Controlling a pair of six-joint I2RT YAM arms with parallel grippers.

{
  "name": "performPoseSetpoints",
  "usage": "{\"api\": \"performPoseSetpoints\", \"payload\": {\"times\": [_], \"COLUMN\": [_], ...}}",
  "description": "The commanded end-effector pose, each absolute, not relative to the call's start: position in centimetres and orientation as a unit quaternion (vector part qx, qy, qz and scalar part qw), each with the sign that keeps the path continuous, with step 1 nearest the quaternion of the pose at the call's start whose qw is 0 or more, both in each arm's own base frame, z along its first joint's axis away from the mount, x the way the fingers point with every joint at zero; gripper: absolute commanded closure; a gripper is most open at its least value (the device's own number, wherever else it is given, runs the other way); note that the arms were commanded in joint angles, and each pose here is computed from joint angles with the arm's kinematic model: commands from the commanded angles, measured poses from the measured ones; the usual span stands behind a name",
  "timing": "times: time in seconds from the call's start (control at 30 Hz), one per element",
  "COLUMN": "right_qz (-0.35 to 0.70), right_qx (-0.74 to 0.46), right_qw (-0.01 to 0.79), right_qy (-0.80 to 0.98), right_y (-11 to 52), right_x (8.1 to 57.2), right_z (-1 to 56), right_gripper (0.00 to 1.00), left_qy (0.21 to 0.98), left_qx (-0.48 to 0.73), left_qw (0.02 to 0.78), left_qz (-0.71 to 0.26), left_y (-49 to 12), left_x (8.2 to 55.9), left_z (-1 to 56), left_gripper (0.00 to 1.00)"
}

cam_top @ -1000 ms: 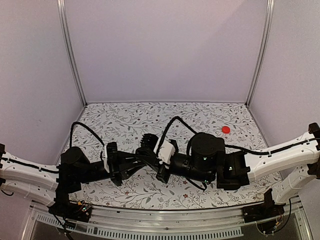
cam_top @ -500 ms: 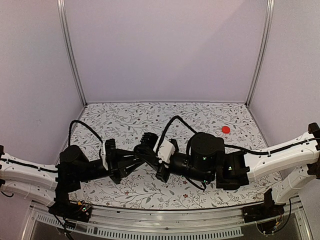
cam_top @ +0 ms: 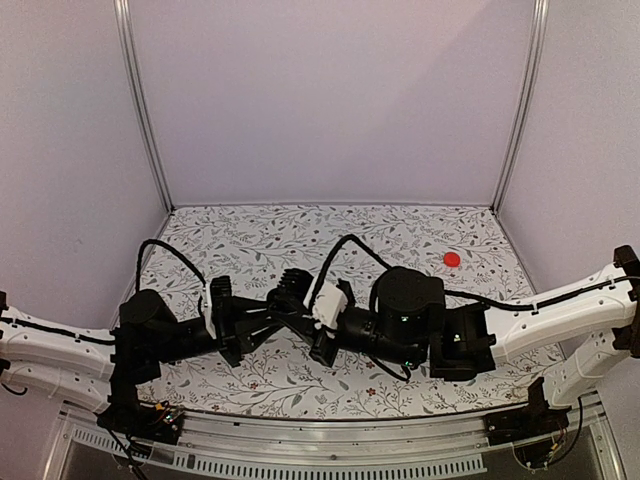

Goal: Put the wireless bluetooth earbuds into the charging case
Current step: Insert the left earbud into the left side groove of the charging case.

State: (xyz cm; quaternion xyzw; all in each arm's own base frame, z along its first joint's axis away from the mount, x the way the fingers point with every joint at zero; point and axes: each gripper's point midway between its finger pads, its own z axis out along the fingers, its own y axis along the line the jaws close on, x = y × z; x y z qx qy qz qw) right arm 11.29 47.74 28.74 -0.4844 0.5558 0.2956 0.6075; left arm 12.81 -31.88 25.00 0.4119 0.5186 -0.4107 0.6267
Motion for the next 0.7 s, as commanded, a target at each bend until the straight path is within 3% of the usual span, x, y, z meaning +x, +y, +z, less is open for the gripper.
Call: {"api": "performPoseSetpoints", "payload": {"times": [0.0,0.3,0.67], "right_qz": [0.281,0.286,0.288], "right_qx": [-0.491,-0.479,-0.468], "right_qw": [0.599,0.605,0.620], "right_qy": [0.568,0.569,0.560], "right_y": [47.9,47.5,47.1], "right_x": [11.5,11.8,12.0], "right_z": [27.7,28.6,30.5], "right_gripper": [0.79,0.65,0.62], "left_qy": [0.490,0.492,0.495], "left_qx": [0.401,0.403,0.409], "left_qw": [0.650,0.645,0.637], "left_qz": [-0.421,-0.424,-0.426], "left_y": [-31.6,-31.7,-32.1], "left_x": [12.8,12.7,12.7], "left_z": [27.5,27.2,26.7], "left_gripper": [1.00,1.00,1.00]}}
